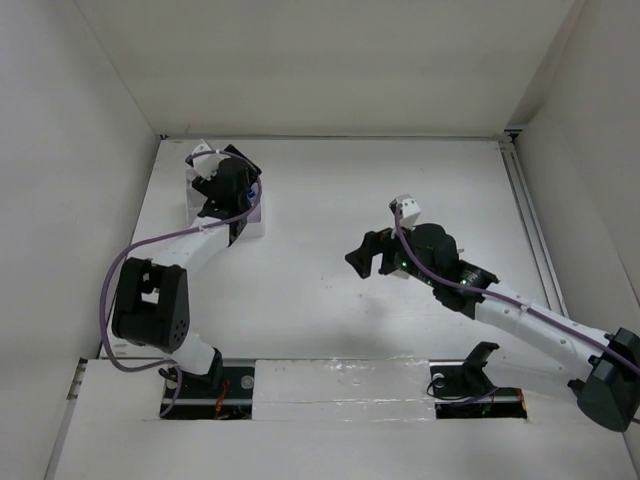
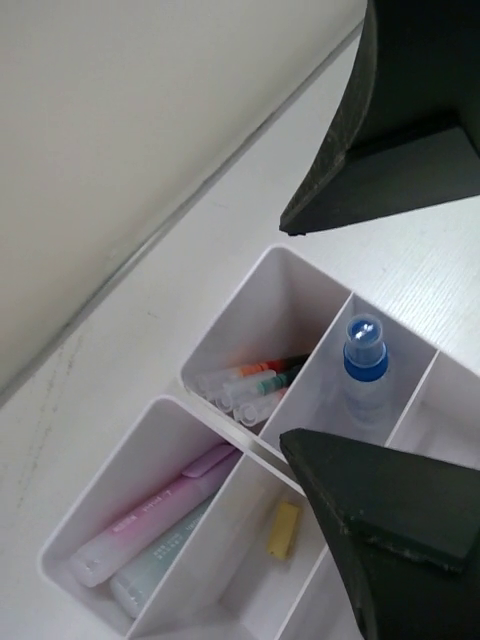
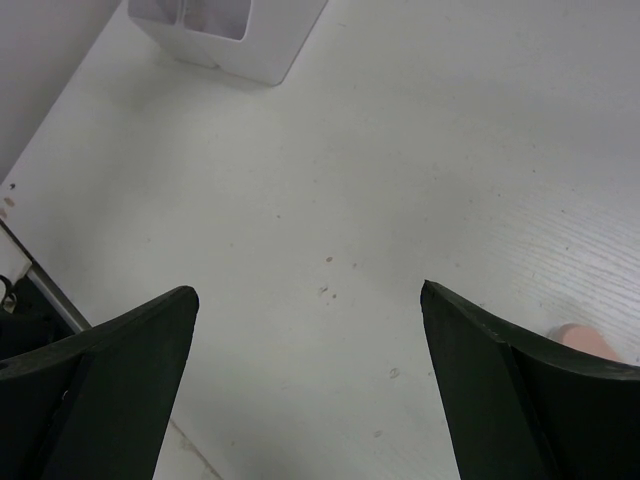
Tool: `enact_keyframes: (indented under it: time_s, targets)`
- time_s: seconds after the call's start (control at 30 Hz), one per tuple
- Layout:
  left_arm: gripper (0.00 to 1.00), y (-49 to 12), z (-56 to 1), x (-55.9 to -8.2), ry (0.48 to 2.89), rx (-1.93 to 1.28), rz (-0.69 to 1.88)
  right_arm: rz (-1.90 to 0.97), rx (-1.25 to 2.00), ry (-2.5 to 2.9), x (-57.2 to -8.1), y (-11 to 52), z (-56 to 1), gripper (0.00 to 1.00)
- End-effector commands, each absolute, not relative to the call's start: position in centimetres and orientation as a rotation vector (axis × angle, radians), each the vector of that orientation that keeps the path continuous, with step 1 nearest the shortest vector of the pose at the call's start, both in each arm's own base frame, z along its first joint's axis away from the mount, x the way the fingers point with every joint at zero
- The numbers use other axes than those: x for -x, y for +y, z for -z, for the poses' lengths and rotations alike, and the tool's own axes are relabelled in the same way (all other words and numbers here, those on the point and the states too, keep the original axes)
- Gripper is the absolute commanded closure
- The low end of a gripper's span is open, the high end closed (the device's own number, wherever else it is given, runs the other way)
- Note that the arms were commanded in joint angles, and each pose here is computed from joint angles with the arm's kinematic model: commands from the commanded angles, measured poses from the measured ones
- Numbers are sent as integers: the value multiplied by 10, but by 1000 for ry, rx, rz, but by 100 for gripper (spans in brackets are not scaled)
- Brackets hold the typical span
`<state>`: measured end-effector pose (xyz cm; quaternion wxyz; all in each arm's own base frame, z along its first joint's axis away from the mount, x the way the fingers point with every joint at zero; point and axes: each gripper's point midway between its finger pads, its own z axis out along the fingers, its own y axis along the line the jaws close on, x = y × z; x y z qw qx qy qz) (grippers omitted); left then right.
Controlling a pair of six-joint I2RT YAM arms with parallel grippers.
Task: Sort the stationery into containers
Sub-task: Place the stationery in the storage box, then pick up the stapler from the center of the board.
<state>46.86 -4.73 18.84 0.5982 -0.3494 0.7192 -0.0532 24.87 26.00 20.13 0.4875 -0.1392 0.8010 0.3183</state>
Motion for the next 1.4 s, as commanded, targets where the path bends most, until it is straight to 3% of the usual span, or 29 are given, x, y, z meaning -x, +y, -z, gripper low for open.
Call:
enact_keyframes:
  time_s: [0.0,0.1,0.13,0.4,0.87,1.37]
  targets:
    - [22,-47,-237,-461,1554,798,185,-790,338,1897,-251,259,-215,1]
    - [11,-56,-263,-452,1526,753,211,-758,274,1911,-259,253,-212,1]
    - [0,-63,-274,-450,1519,735,225,-719,243,1944,-262,248,-202,1]
    - [0,-120,-307,-431,1692,581,140,-513,153,2105,-285,210,-175,1]
    - [0,-185,-265,-369,1964,287,543,-354,-1,2331,-309,154,-109,1]
    - [0,-200,-263,-369,1991,207,595,-384,104,2480,-303,172,-60,5]
